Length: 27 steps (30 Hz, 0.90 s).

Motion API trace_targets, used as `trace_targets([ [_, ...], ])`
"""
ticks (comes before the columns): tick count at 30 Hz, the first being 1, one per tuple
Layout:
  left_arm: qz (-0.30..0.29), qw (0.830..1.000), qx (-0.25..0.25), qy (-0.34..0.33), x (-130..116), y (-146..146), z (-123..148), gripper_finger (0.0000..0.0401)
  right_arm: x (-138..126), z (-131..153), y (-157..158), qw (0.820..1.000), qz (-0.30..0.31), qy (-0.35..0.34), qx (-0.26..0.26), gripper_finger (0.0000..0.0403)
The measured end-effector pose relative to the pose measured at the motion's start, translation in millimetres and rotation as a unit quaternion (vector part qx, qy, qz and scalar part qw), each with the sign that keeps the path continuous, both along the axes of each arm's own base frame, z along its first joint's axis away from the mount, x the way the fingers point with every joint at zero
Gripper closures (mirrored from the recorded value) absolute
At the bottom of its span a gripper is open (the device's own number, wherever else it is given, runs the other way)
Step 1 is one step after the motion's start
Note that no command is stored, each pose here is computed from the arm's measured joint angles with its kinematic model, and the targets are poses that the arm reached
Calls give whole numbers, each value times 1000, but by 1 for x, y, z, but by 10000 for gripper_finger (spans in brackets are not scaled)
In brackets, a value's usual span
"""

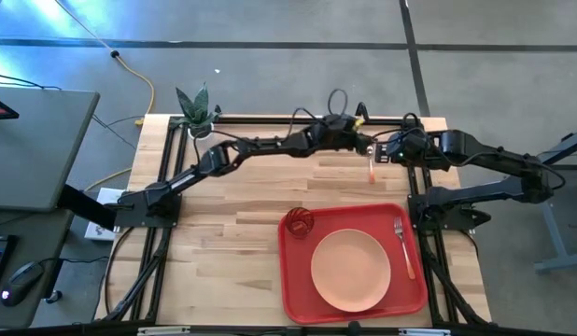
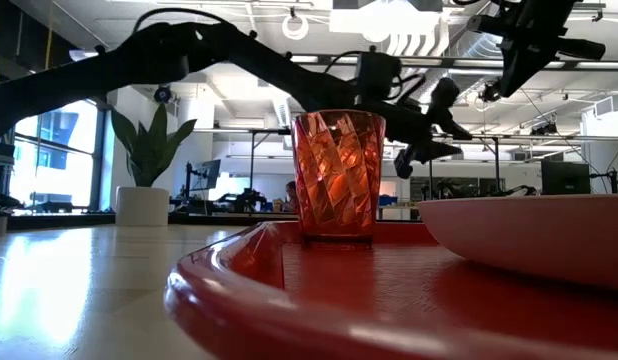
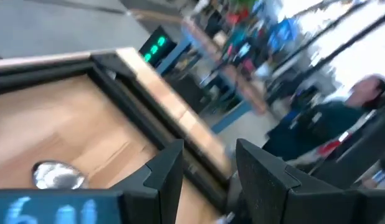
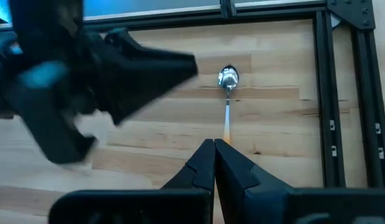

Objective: Pick and place plate/cup/fork/spoon on tray
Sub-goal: Put the orange spoon to the left of the orange fork on the red tray

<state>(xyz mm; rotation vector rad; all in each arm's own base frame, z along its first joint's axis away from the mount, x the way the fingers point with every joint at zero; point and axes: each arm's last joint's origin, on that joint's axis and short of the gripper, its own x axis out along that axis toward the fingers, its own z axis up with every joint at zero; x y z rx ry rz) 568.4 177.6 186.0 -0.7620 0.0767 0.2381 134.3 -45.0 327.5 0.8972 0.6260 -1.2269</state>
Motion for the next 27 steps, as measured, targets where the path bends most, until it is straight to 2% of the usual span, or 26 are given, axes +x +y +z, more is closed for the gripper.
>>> trace_targets([
  [4, -17, 994, 67, 82, 7, -16, -12, 263, 0, -1, 0, 1000, -3, 2, 4, 402],
  [8, -37, 976, 137, 163, 7, -31, -25, 263, 0, -1, 0, 1000, -4, 4, 5, 402],
  [13, -80, 971, 147, 171, 5, -34, -22, 263, 5, -5, -1, 1000, -1, 28, 0, 402],
  [15, -99, 974, 139, 149, 2, -32, -6, 263, 7, -8, -3, 998, 10, 61, -9, 402],
  [17, -114, 977, 114, 139, -7, -26, 22, 263, 10, -11, -4, 996, 16, 86, -11, 402],
  [20, -120, 976, 122, 132, -26, -18, 69, 263, 14, -13, -5, 995, 25, 97, -17, 401],
  [25, -107, 964, 203, 132, -68, -1, 142, 263, 19, -15, -9, 994, 24, 103, -17, 386],
  [27, -83, 960, 241, 115, -87, 5, 175, 263, 23, -18, -13, 994, 19, 109, -14, 380],
])
